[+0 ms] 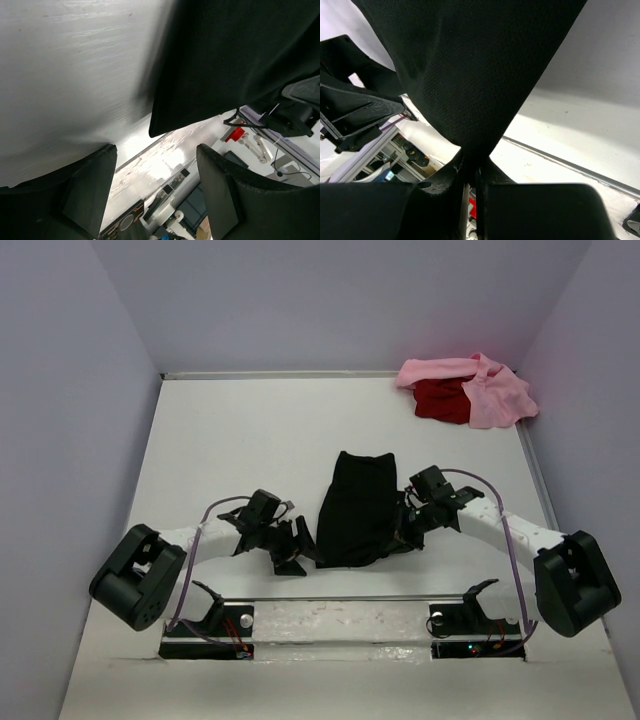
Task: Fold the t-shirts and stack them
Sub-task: Fold the tshirt
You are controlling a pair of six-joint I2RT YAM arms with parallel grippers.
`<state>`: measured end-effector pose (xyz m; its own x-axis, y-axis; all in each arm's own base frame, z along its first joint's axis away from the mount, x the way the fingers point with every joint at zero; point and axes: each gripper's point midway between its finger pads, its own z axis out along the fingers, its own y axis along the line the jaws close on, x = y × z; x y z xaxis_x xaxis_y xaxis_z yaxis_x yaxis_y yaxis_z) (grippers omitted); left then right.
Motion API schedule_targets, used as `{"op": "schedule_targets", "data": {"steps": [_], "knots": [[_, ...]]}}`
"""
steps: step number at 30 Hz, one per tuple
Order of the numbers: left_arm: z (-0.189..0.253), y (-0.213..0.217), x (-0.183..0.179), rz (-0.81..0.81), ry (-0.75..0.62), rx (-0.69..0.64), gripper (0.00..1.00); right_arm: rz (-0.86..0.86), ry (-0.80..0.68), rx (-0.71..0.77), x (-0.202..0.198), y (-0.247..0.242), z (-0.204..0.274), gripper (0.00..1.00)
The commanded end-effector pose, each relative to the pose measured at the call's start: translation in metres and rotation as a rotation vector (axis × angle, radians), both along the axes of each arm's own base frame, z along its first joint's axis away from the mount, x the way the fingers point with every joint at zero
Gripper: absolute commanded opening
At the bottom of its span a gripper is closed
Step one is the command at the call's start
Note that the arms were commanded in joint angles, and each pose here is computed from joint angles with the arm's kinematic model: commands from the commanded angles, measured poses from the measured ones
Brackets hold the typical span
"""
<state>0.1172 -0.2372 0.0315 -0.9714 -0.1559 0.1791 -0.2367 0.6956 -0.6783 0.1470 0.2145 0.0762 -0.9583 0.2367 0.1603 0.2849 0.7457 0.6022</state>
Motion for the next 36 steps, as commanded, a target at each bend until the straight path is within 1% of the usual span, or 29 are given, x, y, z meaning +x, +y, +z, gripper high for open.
{"op": "schedule_targets", "data": {"steps": [1,3,6,7,12,13,14,15,16,18,19,20,27,31,36], "knots": [[0.004,-0.011,0.013,0.07,-0.077,-0.089,0.79,0.022,-0.032,0.021,0.002,0.005,0.0,0.1],[0.002,-0.011,0.013,0.084,-0.077,-0.096,0.78,0.025,-0.031,0.024,0.002,0.005,-0.001,0.1],[-0.003,-0.012,0.018,0.093,-0.09,-0.086,0.75,0.027,-0.032,0.03,0.001,0.005,0.0,0.1],[-0.004,-0.014,0.018,0.086,-0.093,-0.081,0.73,0.028,-0.028,0.03,0.001,0.005,-0.001,0.1],[-0.007,-0.025,0.021,0.059,-0.094,-0.062,0.71,0.032,-0.03,0.035,0.0,0.006,0.0,0.1],[-0.006,-0.027,0.022,0.057,-0.098,-0.061,0.69,0.031,-0.031,0.034,0.0,0.005,0.0,0.1],[-0.006,-0.028,0.023,0.061,-0.097,-0.061,0.65,0.032,-0.029,0.036,0.0,0.006,0.0,0.1],[-0.006,-0.031,0.023,0.056,-0.098,-0.065,0.62,0.032,-0.029,0.035,0.0,0.005,0.0,0.1],[-0.006,-0.033,0.023,0.053,-0.093,-0.066,0.53,0.032,-0.03,0.037,0.0,0.005,0.0,0.1],[-0.007,-0.035,0.022,0.046,-0.086,-0.064,0.26,0.035,-0.029,0.035,-0.001,0.005,-0.001,0.1],[-0.007,-0.036,0.022,0.045,-0.084,-0.065,0.05,0.035,-0.027,0.036,-0.002,0.005,-0.001,0.1],[-0.008,-0.035,0.021,0.048,-0.076,-0.062,0.0,0.037,-0.026,0.036,-0.002,0.005,-0.001,0.1],[0.005,-0.031,0.018,0.036,-0.083,-0.046,0.0,0.048,0.008,0.032,-0.01,0.003,0.001,0.09],[0.029,-0.021,0.012,0.027,-0.102,-0.009,0.0,0.062,0.023,-0.001,-0.022,-0.007,0.007,0.08],[0.054,-0.014,0.009,0.024,-0.119,0.013,0.0,0.114,0.045,-0.014,-0.027,-0.009,0.011,0.08]]}}
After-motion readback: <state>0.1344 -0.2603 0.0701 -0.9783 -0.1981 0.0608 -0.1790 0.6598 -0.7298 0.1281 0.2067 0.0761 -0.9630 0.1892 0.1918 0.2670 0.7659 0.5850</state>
